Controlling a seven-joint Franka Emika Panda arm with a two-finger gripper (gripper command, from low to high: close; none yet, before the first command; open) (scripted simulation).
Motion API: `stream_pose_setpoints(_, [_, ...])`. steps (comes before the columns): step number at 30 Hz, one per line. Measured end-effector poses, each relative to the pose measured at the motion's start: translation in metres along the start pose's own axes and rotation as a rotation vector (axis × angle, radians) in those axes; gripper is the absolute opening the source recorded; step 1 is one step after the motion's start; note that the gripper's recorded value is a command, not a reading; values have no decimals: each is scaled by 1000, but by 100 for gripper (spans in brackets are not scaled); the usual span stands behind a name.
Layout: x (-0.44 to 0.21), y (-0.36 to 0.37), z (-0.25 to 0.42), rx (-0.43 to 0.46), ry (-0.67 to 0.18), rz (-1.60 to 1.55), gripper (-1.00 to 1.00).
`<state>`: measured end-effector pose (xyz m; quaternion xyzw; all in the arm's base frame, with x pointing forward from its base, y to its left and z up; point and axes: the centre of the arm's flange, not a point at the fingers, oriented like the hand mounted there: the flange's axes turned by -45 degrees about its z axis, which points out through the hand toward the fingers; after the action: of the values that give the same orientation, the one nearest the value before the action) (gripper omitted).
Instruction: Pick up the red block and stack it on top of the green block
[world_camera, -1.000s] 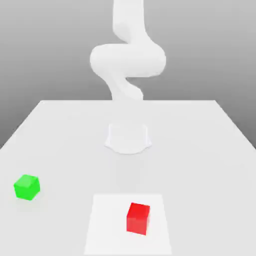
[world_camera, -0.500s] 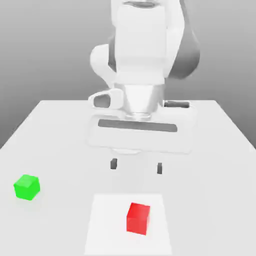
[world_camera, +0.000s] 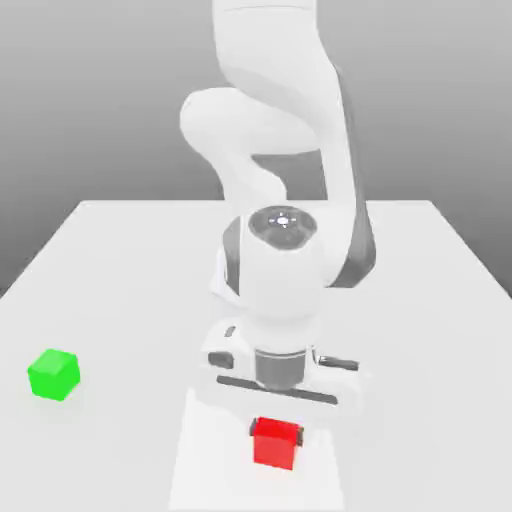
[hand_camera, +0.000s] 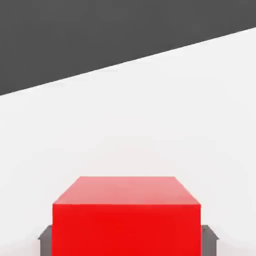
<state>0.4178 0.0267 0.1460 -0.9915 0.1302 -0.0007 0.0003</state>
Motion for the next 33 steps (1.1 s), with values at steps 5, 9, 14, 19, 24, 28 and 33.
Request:
stream_pose_setpoints(5, [1,0,-28,0,0,2,-100])
stream_pose_setpoints(9, [8,27,-63,-5,1,87,-100])
stream_pose_setpoints(14, [19,163,-79,-16,3,512,-100])
stream_pose_setpoints(19, [-11,287,-93,-13,3,928,-100])
stream_pose_setpoints(24, [-55,368,-84,0,1,1227,-100])
stream_pose_setpoints(28, [-46,354,-42,-1,1,1189,100])
stream_pose_setpoints(33, [-45,353,-42,-1,1,1188,100])
